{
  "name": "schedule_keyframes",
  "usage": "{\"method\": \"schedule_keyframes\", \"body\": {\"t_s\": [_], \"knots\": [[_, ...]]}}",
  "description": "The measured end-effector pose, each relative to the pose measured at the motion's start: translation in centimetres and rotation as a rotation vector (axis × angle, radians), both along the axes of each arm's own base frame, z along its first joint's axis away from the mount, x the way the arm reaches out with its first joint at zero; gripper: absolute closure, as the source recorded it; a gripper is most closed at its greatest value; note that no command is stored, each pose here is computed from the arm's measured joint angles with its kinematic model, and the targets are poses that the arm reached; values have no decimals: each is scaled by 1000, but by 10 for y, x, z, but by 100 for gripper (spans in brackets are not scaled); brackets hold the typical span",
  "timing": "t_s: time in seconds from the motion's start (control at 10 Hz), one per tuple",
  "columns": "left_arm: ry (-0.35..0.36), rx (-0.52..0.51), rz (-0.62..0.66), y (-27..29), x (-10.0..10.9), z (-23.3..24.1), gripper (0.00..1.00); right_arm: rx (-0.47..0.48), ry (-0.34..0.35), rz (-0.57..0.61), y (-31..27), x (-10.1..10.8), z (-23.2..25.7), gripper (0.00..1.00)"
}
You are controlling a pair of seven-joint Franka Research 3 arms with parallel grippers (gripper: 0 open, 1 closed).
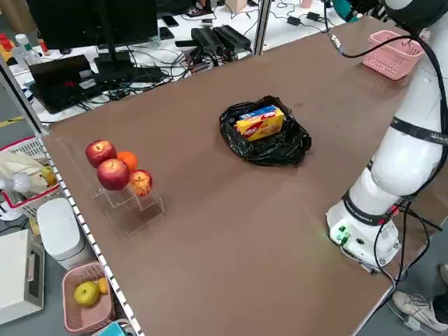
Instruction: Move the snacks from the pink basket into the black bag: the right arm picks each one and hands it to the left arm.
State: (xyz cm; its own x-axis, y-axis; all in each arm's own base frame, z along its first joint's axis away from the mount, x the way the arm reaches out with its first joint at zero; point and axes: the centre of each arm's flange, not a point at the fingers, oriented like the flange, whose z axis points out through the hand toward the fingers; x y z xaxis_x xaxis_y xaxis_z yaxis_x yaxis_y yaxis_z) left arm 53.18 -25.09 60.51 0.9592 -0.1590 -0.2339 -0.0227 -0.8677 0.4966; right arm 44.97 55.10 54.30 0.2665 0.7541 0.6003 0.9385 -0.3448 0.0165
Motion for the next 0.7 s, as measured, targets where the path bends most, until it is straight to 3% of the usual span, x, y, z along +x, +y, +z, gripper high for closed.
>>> {"method": "schedule_keyframes", "body": {"t_s": [0.4, 0.7], "knots": [[-16, -14, 8, -10, 4, -7, 31, 1, 1, 1, 1, -1, 0, 64], [-17, -21, -3, -20, 4, -12, 52, 1, 4, -1, 2, -2, 0, 64]]}}
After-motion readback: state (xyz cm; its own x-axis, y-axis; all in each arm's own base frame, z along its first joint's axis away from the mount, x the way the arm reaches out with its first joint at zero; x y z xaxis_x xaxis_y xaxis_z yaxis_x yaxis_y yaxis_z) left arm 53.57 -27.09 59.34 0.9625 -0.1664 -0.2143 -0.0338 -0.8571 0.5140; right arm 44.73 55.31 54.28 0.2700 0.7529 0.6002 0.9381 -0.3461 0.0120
